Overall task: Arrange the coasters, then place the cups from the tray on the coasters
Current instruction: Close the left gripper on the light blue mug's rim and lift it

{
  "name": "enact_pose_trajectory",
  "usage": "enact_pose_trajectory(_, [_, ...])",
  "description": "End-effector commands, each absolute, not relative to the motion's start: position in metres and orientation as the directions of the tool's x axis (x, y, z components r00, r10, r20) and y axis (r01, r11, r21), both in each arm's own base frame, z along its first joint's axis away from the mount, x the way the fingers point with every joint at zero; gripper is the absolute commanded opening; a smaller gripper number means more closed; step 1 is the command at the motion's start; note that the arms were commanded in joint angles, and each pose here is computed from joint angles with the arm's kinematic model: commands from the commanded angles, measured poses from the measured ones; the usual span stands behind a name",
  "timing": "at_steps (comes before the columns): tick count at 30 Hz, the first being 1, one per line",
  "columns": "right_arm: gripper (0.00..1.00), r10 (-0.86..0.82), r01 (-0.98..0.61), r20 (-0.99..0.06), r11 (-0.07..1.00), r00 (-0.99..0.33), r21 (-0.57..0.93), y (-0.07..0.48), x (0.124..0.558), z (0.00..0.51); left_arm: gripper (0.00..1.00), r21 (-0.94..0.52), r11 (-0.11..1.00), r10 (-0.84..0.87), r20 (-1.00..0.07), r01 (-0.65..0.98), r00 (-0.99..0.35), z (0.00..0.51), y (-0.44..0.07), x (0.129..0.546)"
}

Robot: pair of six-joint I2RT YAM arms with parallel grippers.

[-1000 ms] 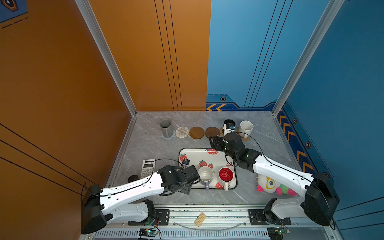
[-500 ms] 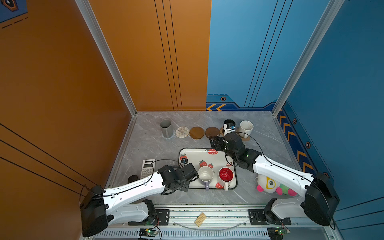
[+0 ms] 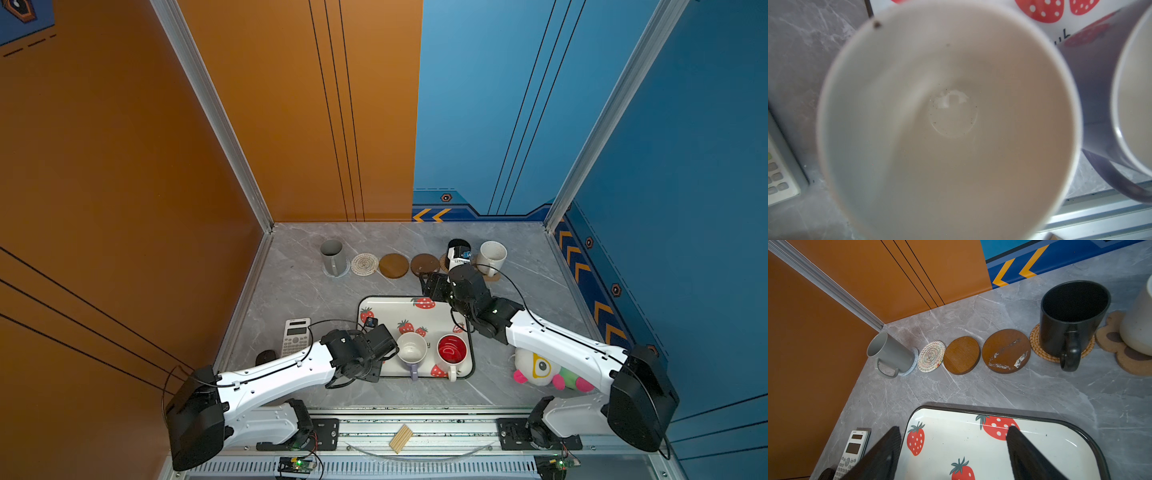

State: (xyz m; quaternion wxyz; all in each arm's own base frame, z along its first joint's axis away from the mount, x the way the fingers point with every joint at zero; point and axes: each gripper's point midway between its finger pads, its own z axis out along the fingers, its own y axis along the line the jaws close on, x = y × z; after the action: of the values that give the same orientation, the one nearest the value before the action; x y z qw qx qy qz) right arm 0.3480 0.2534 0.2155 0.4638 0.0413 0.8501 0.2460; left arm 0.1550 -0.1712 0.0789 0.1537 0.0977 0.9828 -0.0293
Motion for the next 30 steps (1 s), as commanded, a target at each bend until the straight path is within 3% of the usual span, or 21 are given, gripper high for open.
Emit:
enact_pose_trajectory(1, [0.79,0.305,-0.127,-0.764,0.885,-0.568,0.448,0.247,0.349,0.207,0.34,-0.029,0.978,0.188,-0.287,0.205,-0.939,0.072,-0.17,0.153])
enact_pose_trajectory(7, [0.79,0.304,-0.126,-0.763,0.886,-0.57,0.447,0.247,0.349,0.206,0.22,-0.031,0.979,0.182,-0.292,0.2,-0.939,0.072,-0.169,0.154])
enact_pose_trajectory(12, [0.79,0.304,-0.128,-0.763,0.885,-0.57,0.448,0.248,0.349,0.207,0.0,-0.04,0.98,0.173,-0.305,0.194,-0.936,0.075,-0.168,0.155])
enact_pose_trajectory(23, [0.79,0.303,-0.119,-0.762,0.888,-0.572,0.443,0.244,0.349,0.205,0.0,-0.115,0.977,0.115,-0.424,0.179,-0.898,0.111,-0.17,0.164])
enact_pose_trajectory(30, [0.79,0.299,-0.123,-0.758,0.887,-0.58,0.445,0.246,0.351,0.203,0.0,-0.055,0.981,0.142,-0.443,0.185,-0.885,0.124,-0.164,0.172])
